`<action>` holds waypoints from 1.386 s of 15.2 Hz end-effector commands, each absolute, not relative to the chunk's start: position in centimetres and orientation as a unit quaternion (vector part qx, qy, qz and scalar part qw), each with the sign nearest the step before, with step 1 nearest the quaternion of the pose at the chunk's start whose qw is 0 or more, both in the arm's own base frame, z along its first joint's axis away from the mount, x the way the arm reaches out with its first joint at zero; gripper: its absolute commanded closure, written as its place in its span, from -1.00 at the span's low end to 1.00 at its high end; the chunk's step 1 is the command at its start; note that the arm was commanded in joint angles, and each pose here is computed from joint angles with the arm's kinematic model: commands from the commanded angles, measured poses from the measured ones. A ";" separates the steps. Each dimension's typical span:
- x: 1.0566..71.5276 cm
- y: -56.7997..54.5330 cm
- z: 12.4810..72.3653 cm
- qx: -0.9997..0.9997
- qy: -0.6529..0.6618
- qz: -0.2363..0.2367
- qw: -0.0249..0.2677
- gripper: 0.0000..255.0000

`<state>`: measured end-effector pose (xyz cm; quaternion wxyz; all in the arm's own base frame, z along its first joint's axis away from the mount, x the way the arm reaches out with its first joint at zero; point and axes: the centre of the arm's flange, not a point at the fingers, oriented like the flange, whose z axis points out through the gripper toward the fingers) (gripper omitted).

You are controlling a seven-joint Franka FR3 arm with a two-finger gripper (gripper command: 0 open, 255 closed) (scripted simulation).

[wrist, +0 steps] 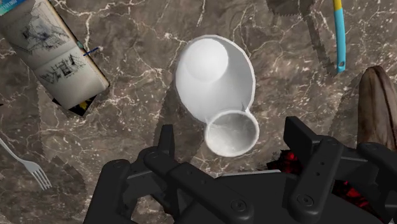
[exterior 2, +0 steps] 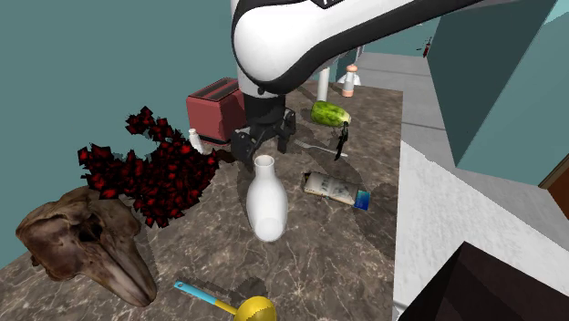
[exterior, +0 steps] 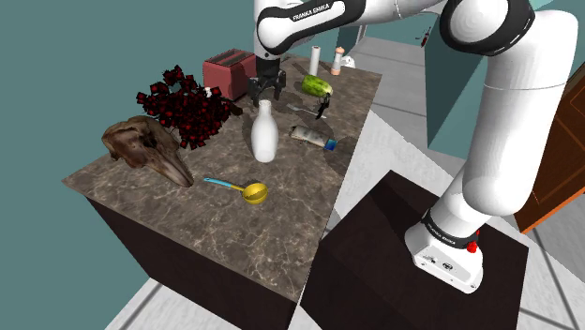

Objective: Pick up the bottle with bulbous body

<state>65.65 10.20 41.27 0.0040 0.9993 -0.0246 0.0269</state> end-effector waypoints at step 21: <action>65.9 10.4 39.9 0.999 -0.024 0.027 0.004 1.00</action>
